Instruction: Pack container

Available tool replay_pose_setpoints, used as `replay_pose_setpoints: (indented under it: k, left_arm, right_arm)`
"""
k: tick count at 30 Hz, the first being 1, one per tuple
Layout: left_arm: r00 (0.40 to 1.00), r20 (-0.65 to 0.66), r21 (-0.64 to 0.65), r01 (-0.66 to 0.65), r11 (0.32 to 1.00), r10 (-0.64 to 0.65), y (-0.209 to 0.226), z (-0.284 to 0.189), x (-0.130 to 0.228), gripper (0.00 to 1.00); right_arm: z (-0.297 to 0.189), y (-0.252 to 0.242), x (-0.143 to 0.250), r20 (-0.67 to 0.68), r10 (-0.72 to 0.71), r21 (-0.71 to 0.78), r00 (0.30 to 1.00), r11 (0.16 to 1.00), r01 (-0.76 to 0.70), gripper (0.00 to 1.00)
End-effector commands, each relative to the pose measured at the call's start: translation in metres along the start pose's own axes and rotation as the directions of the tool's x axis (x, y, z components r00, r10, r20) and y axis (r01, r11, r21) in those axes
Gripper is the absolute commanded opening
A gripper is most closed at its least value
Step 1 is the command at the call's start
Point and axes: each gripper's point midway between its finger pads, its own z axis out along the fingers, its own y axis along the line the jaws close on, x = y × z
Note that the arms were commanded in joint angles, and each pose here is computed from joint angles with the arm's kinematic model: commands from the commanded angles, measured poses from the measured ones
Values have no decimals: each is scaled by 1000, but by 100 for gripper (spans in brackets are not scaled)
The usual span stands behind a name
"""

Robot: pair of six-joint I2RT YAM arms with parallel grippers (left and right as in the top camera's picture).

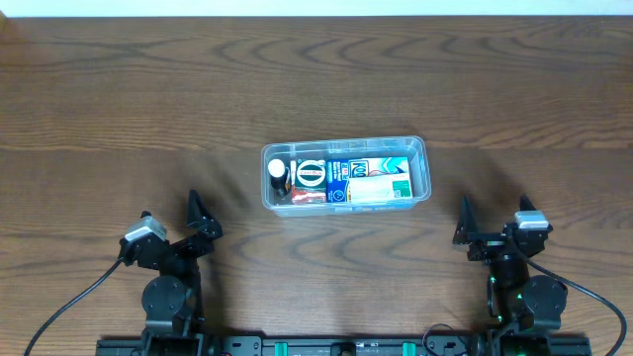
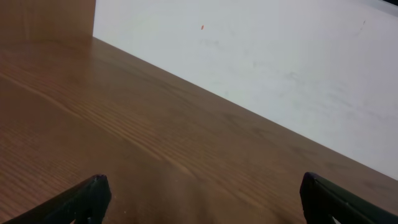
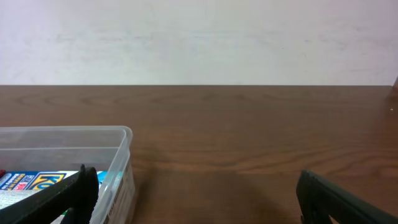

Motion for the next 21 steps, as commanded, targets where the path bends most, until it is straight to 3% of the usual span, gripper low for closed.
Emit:
replay_pose_setpoints:
  k: [1,21]
  left_arm:
    - [999,-37,-29,-35,999,34,9,1,15,98]
    - [999,-37,-29,-35,999,34,9,1,15,98]
  right_arm:
    - [0,3,1,2,-16,-11,1000,1000,16,99]
    - [0,3,1,2,-16,-11,1000,1000,16,99]
